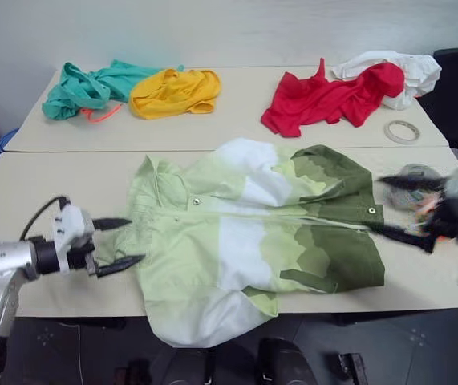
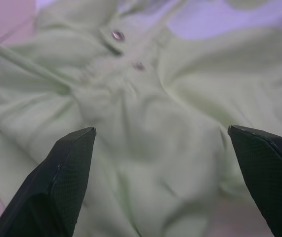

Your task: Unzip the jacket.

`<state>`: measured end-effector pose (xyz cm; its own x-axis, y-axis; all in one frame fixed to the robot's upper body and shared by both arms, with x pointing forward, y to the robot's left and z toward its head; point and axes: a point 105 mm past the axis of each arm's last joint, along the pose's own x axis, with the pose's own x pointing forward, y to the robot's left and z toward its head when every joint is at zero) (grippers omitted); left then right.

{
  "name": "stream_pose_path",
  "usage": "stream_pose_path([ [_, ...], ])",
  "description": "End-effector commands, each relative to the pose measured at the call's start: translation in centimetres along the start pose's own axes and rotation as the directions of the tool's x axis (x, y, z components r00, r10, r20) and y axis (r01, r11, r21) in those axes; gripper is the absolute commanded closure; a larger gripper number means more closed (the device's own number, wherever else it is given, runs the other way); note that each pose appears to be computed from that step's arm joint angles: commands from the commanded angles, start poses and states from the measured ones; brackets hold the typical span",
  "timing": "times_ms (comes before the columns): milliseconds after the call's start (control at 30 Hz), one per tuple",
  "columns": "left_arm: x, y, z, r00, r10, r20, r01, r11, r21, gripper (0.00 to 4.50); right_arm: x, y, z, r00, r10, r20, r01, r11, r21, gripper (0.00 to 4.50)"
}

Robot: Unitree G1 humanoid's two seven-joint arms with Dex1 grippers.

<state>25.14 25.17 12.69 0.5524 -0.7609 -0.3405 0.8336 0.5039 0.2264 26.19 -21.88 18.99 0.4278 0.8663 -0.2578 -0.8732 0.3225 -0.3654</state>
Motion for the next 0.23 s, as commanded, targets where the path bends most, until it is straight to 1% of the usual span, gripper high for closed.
stream_pose_path([
  [33, -1.6, -0.2, 0.2, 0.998, 0.056, -0.008, -0.055, 0.996, 0.068, 0.00, 1.5, 1.9, -0.9, 0.993, 0.116, 0.019, -0.115, 0.993, -0.041, 0.01],
  [133, -2.1, -0.9, -0.1, 0.996, 0.084, -0.010, -0.084, 0.994, 0.070, 0.00, 1.9, 2.7, -1.8, 0.991, 0.126, 0.042, -0.125, 0.991, -0.043, 0.01],
  [233, -1.8, -1.4, 0.6, 0.995, 0.101, 0.021, -0.102, 0.993, 0.067, 0.00, 1.9, 2.8, -2.5, 0.994, 0.080, 0.073, -0.077, 0.996, -0.051, 0.01],
])
